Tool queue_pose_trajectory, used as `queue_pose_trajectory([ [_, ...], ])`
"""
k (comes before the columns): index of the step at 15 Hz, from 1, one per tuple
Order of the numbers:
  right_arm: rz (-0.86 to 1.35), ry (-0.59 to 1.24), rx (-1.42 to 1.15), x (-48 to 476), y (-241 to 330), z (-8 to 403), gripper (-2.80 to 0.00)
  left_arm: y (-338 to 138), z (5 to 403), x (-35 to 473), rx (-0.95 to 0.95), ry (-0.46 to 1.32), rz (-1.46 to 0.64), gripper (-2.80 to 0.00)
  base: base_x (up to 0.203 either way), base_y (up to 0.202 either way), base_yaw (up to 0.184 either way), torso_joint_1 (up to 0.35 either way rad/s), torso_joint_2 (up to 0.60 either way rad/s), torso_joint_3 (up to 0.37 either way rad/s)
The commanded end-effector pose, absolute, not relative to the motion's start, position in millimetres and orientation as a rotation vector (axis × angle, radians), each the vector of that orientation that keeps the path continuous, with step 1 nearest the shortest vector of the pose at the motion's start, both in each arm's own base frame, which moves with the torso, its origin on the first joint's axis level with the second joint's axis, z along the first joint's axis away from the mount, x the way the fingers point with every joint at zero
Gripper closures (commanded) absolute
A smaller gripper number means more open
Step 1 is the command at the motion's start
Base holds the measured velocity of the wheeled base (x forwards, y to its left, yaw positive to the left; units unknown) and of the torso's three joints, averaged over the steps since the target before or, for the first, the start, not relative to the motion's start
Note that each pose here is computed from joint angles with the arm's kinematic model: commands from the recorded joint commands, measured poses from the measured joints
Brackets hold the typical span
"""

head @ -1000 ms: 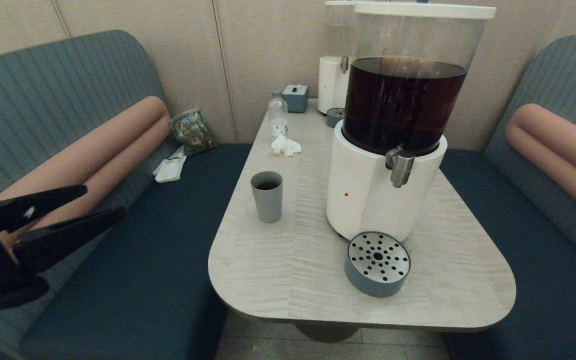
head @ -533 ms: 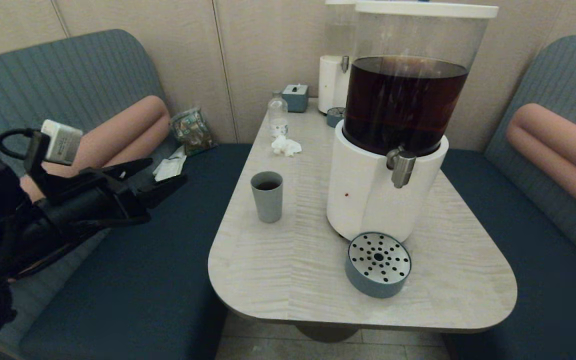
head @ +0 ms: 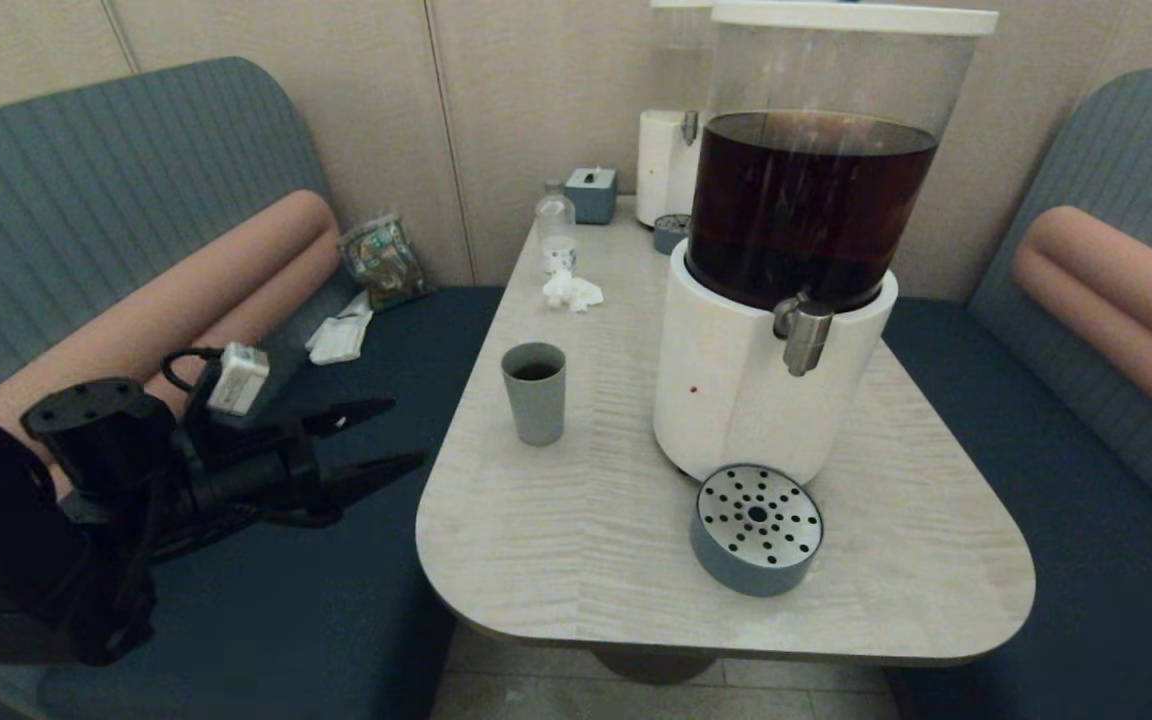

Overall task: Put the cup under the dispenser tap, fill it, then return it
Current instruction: Pick up the cup

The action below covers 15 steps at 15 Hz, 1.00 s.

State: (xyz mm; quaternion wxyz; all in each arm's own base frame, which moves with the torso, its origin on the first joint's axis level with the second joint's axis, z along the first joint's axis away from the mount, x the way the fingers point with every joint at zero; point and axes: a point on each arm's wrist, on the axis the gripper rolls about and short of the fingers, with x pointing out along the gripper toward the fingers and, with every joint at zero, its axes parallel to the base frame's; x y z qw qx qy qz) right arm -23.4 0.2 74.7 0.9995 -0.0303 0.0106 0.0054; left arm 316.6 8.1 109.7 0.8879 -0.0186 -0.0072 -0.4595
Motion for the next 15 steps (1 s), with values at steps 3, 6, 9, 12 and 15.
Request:
queue_pose_trajectory([
  [3,0.011,0.020,-0.061,-23.5,0.2,74.6,0.00,12.5,68.4,363.5,-0.044,0.010,-0.974,-2.80,0.000,0.000,0.000,0.000,0.00,0.000],
  [6,0.011,0.020,-0.061,-23.5,0.2,74.6,0.00,13.1,47.4,390.0,-0.039,0.003,-1.002,-2.80,0.000,0.000,0.000,0.000,0.00,0.000],
  [9,0.011,0.019,-0.061,-23.5,0.2,74.6,0.00,4.0,33.8,406.9,-0.033,-0.006,-1.031,-2.80,0.000,0.000,0.000,0.000,0.00,0.000],
  [12,0.011,0.020,-0.061,-23.5,0.2,74.6,0.00,-2.9,33.2,411.9,-0.031,-0.015,-1.049,-2.80,0.000,0.000,0.000,0.000,0.00,0.000],
  [15,0.011,0.020,-0.061,-23.5,0.2,74.6,0.00,-7.4,34.8,421.5,-0.018,-0.043,-1.048,-2.80,0.000,0.000,0.000,0.000,0.00,0.000],
])
